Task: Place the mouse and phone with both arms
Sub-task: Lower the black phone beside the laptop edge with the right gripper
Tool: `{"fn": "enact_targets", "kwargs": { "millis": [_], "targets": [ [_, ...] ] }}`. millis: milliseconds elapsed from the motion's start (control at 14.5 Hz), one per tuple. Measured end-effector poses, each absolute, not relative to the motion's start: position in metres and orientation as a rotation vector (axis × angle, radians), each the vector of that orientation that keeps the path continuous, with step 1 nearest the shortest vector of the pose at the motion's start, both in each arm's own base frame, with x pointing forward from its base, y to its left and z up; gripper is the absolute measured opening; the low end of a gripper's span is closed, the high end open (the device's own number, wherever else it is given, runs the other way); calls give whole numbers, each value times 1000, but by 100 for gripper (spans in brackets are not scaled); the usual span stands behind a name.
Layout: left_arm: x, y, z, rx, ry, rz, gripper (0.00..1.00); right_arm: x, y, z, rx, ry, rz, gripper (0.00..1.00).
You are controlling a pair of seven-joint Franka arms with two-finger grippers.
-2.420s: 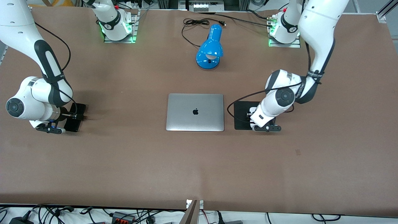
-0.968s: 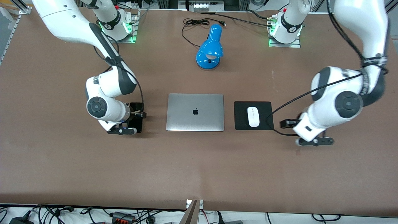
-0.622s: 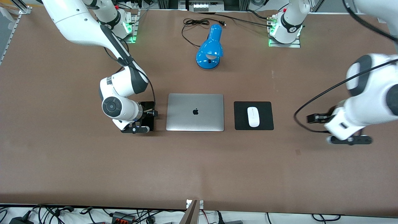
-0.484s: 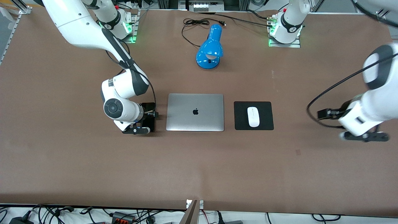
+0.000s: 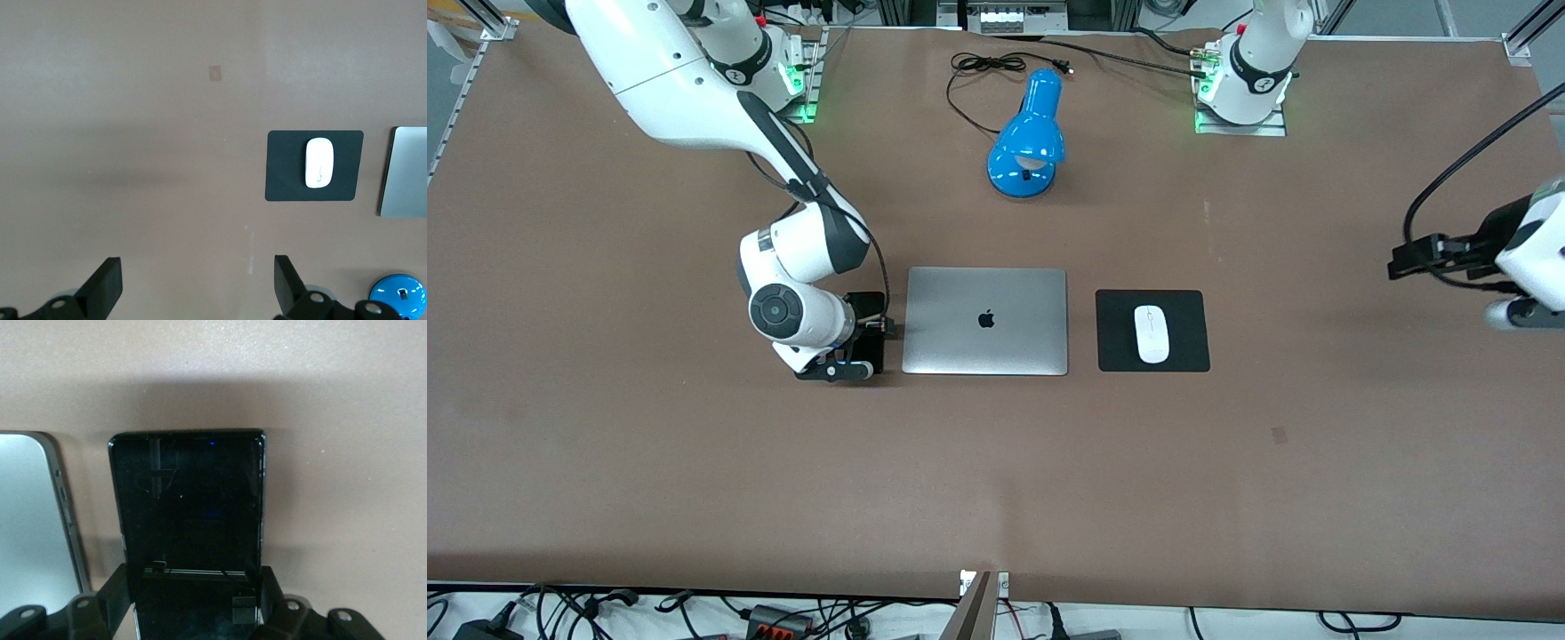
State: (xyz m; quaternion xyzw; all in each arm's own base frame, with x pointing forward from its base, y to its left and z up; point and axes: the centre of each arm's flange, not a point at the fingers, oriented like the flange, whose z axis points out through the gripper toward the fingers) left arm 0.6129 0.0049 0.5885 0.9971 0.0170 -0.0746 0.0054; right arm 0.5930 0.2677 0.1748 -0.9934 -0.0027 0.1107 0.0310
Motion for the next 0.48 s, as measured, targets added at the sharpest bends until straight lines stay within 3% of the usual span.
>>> {"fn": "enact_targets", "kwargs": {
  "millis": [484],
  "targets": [
    [559, 27, 579, 3127, 120, 19, 100, 591, 267, 172, -3071, -15, 347, 80]
  ]
}}
